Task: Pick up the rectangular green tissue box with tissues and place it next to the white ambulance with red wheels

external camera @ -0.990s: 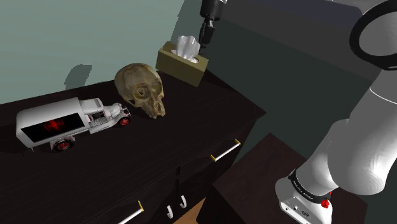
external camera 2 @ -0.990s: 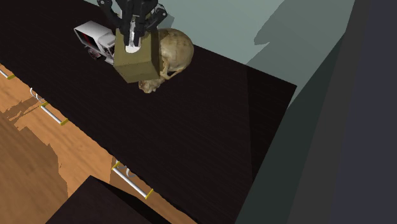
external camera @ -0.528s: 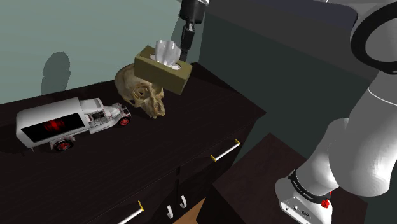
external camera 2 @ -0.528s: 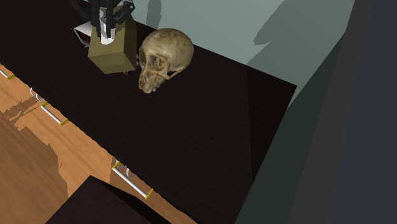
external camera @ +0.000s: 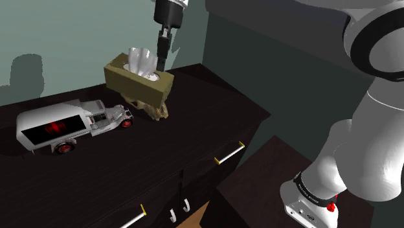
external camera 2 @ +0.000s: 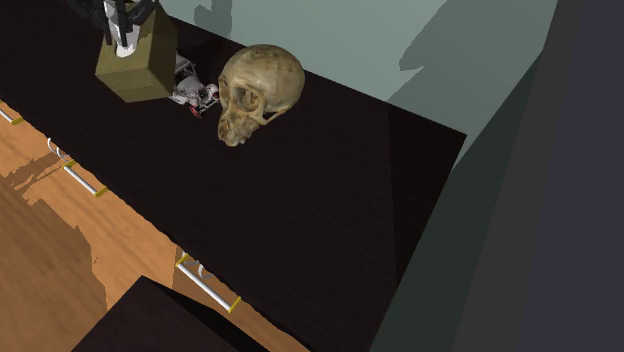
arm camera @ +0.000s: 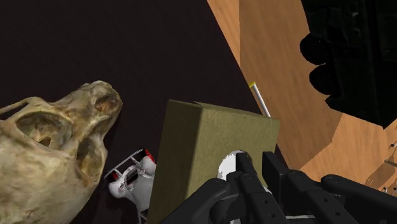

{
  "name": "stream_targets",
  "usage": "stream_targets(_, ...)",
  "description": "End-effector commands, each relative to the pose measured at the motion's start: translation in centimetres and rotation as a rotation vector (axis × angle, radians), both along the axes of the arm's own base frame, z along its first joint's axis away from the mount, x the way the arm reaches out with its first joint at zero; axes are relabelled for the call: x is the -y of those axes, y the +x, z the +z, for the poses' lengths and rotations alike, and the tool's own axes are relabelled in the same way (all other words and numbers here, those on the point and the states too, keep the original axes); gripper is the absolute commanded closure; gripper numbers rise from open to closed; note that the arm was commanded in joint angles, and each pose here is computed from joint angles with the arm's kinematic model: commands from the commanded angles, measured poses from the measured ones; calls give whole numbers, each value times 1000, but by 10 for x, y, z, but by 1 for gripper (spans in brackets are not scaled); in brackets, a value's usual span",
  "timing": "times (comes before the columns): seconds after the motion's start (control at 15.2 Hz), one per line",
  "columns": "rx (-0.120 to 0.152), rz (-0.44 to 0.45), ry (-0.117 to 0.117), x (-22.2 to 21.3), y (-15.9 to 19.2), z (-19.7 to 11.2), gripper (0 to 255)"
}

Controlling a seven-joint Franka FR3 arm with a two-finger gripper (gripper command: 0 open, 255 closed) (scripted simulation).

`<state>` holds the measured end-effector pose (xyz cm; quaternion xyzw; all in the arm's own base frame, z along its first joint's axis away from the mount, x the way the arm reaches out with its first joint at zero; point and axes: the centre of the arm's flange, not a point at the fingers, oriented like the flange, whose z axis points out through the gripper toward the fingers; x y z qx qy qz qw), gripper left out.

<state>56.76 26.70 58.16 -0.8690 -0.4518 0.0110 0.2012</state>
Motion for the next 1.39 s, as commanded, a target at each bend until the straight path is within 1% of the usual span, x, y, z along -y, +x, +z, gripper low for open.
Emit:
stream_targets(0.0,0,-1,1,-29,-3,2,255)
stream_targets(0.86,0,-1,1,-204,-17,1,255)
stream_targets(1.32,0,-1,1,-204,-17,-36,255)
